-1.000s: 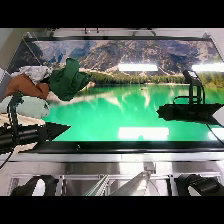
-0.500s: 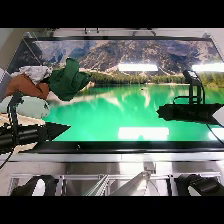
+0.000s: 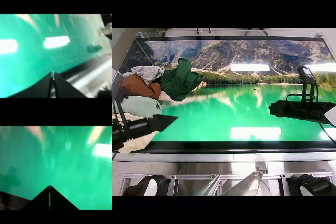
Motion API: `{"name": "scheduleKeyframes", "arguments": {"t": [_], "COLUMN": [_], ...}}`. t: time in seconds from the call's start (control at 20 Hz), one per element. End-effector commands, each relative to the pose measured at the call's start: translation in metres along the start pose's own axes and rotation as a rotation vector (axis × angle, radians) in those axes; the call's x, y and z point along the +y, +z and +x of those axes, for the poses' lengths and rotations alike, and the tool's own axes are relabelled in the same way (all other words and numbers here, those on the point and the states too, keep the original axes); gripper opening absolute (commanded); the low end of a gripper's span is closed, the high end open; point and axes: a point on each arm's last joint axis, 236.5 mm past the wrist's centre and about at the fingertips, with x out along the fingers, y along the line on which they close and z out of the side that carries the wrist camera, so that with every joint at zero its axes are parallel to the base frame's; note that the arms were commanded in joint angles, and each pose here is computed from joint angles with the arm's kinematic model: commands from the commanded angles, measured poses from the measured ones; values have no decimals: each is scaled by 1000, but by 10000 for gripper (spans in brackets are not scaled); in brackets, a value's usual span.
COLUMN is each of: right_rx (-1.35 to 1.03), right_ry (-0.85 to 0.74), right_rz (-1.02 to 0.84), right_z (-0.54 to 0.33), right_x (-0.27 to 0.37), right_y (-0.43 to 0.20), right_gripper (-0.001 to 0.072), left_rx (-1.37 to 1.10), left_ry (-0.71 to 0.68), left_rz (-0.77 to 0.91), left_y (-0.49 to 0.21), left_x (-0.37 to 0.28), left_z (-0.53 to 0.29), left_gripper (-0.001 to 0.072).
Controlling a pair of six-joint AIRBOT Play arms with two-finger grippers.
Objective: Fold the shirts.
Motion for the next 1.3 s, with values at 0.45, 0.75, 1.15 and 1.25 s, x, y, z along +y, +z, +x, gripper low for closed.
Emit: {"name": "scheduleKeyframes", "arguments": {"t": [0.45,0.75,1.15,1.25], "right_rx": [-74,-96,-125,-125], "right_ry": [-17,-21,-22,-22], "right_rz": [66,71,69,69], "right_z": [20,26,25,25], "right_x": [-11,-13,-14,-14], "right_y": [24,31,38,38], "right_gripper": [442,441,440,433], "left_rx": [8,165,330,368], "left_ry": [344,270,110,19], "left_rz": [54,22,100,127], "left_y": [172,166,160,171], "left_x": [180,240,206,163], "left_z": [23,127,195,186], "left_gripper": [720,720,2,1]}}
